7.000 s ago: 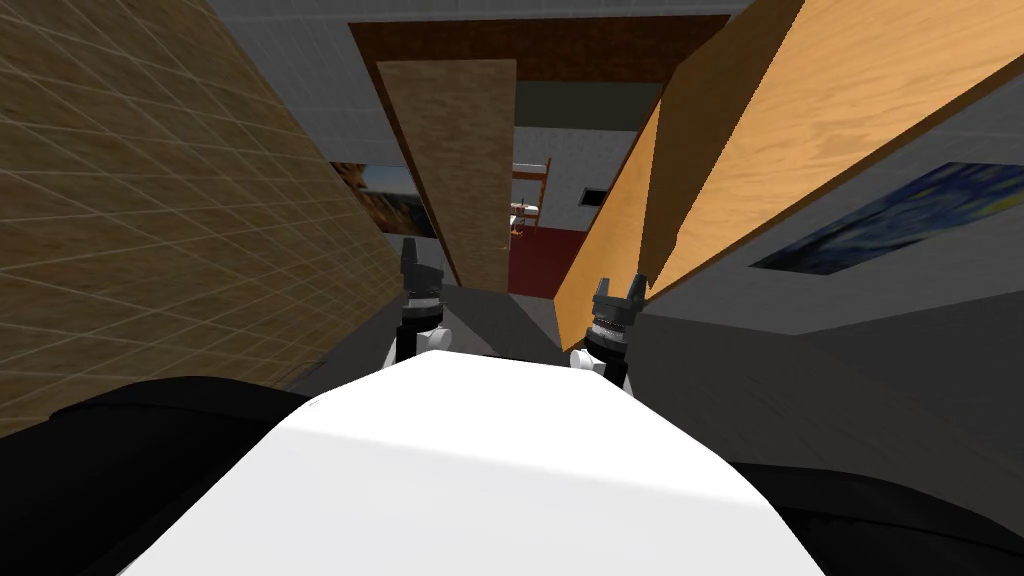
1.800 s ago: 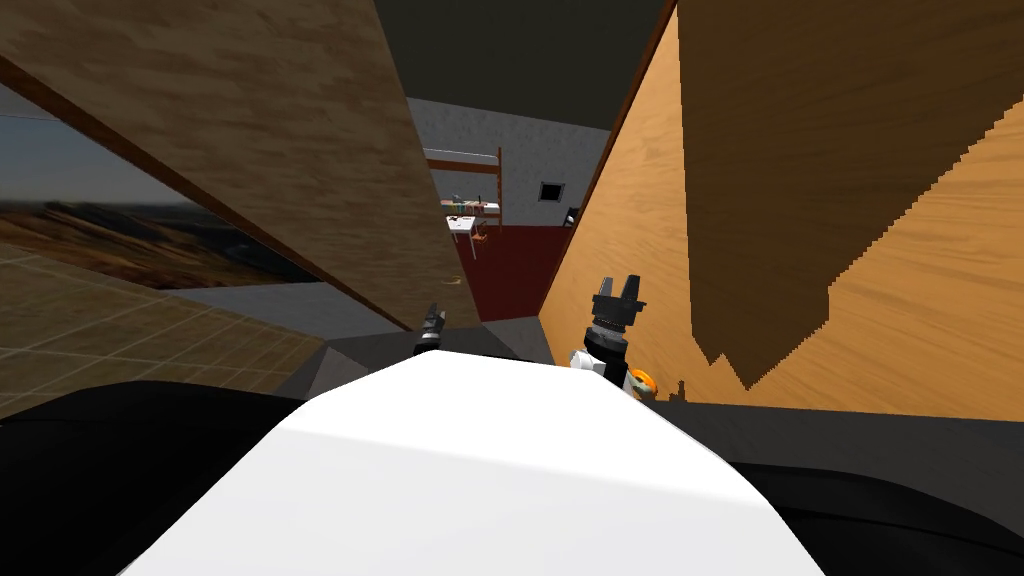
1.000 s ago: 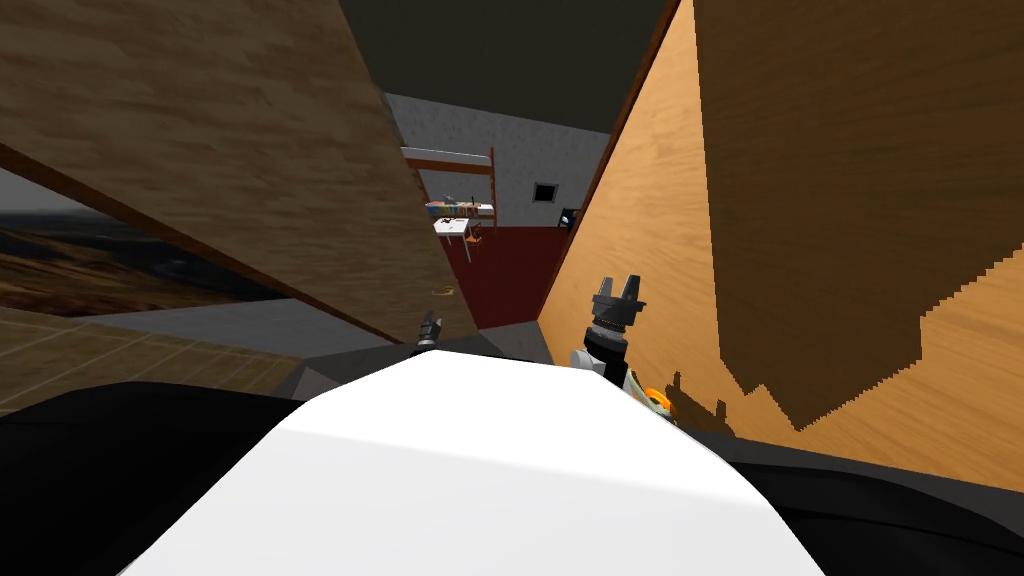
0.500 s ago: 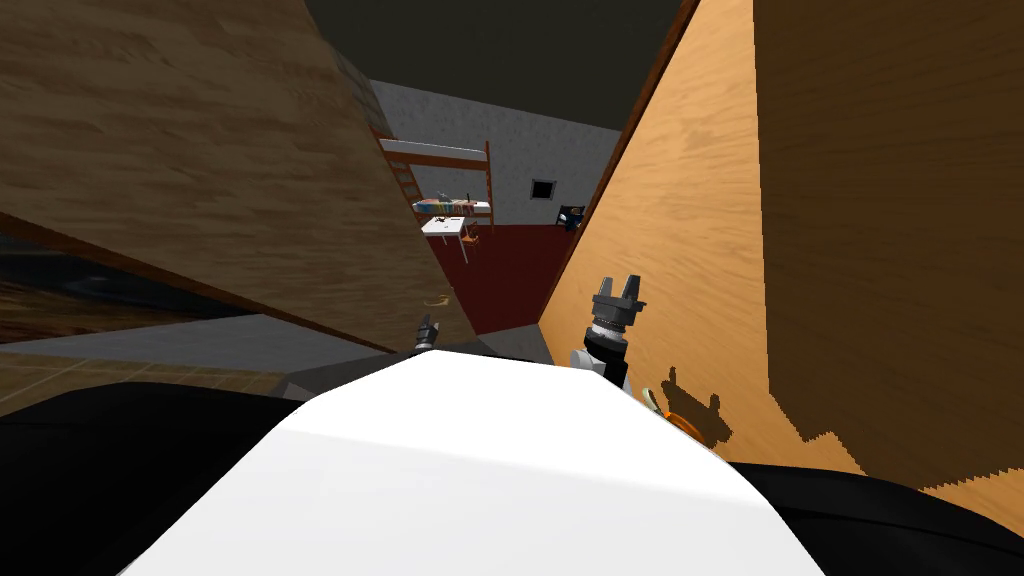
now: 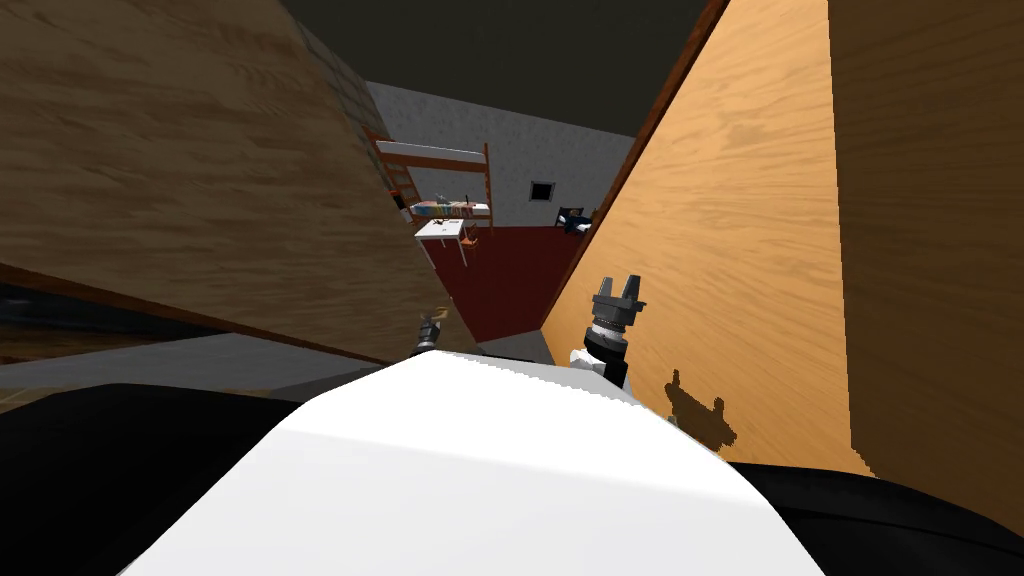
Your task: Pull the door open
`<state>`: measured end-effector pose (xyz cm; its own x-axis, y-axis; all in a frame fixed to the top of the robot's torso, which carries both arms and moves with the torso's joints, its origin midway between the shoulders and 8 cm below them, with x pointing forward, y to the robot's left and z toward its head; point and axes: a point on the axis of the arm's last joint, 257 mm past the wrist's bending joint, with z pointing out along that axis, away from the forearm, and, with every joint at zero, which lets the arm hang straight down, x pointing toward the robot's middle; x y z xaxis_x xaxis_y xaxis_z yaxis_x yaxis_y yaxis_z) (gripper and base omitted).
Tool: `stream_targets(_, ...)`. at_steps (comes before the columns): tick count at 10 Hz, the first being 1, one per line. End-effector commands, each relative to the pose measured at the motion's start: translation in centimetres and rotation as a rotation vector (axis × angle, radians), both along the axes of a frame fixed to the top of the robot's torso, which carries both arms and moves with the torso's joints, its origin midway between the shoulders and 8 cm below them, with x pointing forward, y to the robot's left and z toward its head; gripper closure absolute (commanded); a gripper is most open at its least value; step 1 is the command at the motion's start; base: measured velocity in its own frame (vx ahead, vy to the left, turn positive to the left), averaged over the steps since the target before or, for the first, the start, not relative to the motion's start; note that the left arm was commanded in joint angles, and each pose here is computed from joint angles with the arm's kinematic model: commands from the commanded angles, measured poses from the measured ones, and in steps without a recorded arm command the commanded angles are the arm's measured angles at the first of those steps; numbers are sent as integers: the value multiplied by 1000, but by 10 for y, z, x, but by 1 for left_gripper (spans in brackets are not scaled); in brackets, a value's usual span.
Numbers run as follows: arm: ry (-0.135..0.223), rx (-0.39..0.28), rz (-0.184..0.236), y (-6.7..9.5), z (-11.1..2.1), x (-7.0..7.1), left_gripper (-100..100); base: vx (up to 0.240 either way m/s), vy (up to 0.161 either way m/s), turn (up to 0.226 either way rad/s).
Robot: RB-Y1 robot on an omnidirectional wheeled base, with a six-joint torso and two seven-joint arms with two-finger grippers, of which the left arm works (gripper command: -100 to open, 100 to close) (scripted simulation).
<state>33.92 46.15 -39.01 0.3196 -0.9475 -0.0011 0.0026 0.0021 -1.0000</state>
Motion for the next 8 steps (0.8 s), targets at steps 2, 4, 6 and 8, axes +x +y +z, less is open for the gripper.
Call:
stream_targets(2, 1, 0, 2, 0, -1, 1, -100, 115, 61, -15)
stream_targets(4, 1, 0, 2, 0, -1, 1, 100, -17, -10, 7)
stream_targets(6, 1, 0, 2, 0, -1, 1, 100, -19, -7, -1)
stream_targets(8, 1, 0, 2, 0, -1, 1, 100, -4, 0, 0)
